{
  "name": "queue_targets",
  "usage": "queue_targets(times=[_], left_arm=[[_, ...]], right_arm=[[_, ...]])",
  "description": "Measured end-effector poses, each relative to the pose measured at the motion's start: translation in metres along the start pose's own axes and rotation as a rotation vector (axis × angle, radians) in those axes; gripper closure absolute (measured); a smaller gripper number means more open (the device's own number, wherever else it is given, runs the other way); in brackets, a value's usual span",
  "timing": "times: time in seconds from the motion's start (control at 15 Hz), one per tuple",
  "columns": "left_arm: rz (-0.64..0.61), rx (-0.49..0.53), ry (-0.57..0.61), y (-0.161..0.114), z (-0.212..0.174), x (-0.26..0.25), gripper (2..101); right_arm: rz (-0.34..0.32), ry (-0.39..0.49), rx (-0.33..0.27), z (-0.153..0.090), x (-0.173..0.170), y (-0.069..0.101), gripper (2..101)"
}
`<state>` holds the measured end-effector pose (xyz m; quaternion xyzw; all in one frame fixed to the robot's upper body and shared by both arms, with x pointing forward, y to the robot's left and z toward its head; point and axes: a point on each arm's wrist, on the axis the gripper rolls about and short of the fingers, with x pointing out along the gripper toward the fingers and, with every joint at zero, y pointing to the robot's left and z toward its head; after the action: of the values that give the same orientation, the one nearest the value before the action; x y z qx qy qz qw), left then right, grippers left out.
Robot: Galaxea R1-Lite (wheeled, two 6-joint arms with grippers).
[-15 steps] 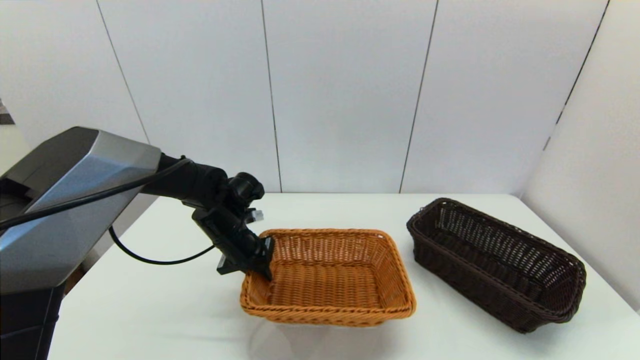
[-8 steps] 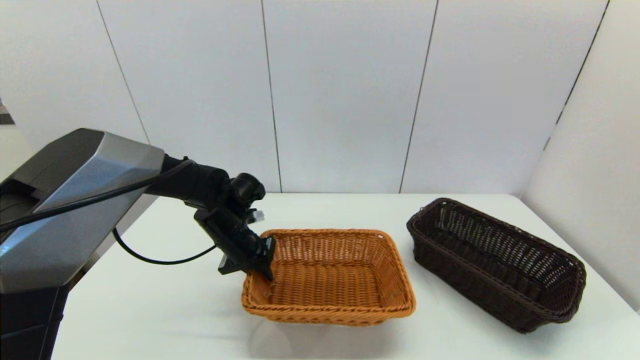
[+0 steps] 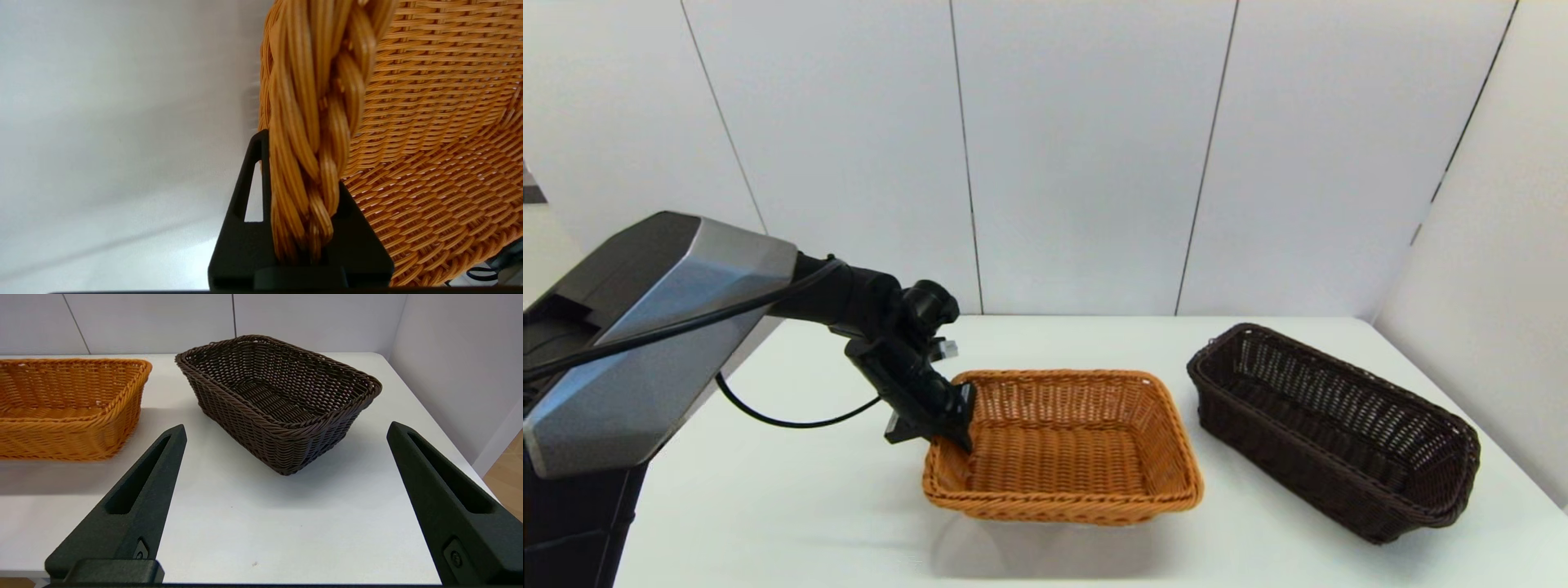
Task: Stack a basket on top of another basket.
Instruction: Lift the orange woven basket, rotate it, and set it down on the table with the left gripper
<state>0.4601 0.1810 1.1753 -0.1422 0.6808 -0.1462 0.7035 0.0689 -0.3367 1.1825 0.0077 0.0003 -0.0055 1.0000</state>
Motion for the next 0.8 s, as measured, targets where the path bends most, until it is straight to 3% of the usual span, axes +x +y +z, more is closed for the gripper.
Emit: queue_targets(times=[0.8], left_arm=[[0.002,-0.002,0.007,0.0003,0.0021,0.0042,88.1]], right_arm=[[0.0,0.0,0.0,0.0,0.0,0.0,5.0]])
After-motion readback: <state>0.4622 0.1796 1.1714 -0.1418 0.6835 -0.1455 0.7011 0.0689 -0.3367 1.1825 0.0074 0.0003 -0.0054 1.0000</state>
